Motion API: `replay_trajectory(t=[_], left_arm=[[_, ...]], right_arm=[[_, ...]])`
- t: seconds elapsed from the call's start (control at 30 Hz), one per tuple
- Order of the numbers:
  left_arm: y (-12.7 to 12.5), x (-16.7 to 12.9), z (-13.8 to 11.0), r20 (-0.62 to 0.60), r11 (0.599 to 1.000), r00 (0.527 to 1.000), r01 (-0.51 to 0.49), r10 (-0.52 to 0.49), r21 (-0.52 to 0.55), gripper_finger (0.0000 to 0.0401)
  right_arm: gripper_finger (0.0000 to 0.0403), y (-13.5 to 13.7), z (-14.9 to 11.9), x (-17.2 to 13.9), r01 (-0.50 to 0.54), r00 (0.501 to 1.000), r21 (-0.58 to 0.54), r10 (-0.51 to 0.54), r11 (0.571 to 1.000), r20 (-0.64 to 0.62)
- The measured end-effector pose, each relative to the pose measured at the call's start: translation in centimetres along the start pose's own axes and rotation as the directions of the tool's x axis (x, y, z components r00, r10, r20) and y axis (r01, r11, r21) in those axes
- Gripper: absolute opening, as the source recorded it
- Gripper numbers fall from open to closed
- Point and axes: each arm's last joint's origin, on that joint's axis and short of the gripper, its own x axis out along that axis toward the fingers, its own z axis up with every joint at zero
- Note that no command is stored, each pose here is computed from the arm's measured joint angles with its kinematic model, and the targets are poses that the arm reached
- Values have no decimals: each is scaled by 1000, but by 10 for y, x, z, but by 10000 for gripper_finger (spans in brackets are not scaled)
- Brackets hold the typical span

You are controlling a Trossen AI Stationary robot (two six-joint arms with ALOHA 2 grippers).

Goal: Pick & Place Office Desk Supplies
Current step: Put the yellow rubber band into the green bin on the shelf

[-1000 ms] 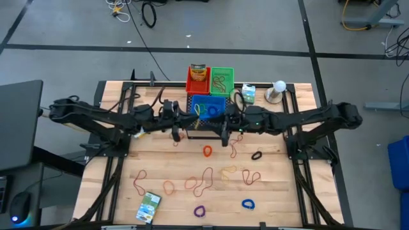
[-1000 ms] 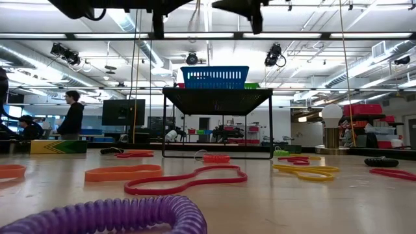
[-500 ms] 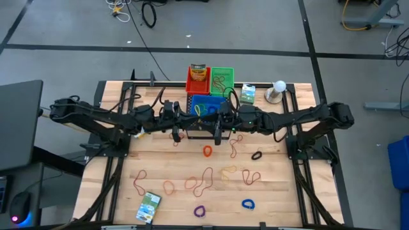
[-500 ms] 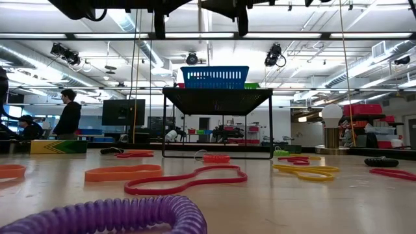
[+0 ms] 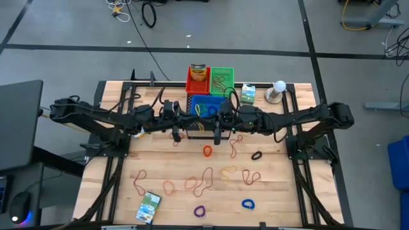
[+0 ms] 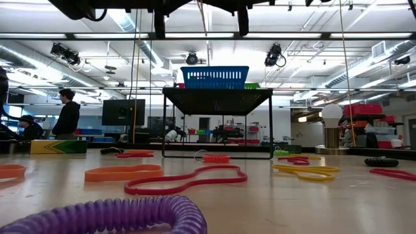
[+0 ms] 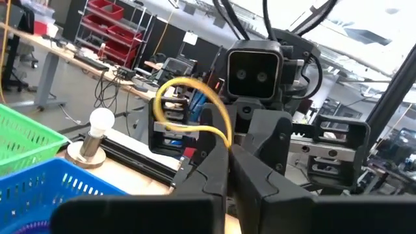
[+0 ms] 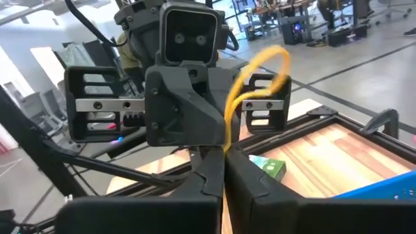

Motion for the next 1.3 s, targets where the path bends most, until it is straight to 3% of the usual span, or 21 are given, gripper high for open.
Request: replay_trajectory(t=[0.33,0.5,0.67,0.97,1.13,1.3], left_arm=[[2,-23,18,-50,991,990,-127,130,46,118],[2,-44,31,-78,978,980,-171,181,120,141],[5,-54,31,-142,966,963,-205,227,155,115],[14,-46,17,-166,917,923,-296,347,269,13],[19,-31,3,-220,930,923,-257,317,263,7],[19,-16,-7,-200,948,944,-212,261,237,7]], right_arm=[[4,-6,-1,-7,98,993,43,-96,994,-65],[2,-8,12,-20,129,991,56,-126,990,-54],[1,-7,36,-44,180,983,72,-182,981,20],[1,-6,69,-77,268,960,145,-276,952,38],[0,-2,99,-85,344,938,90,-346,935,9],[0,-11,126,-93,422,905,110,-425,900,10]])
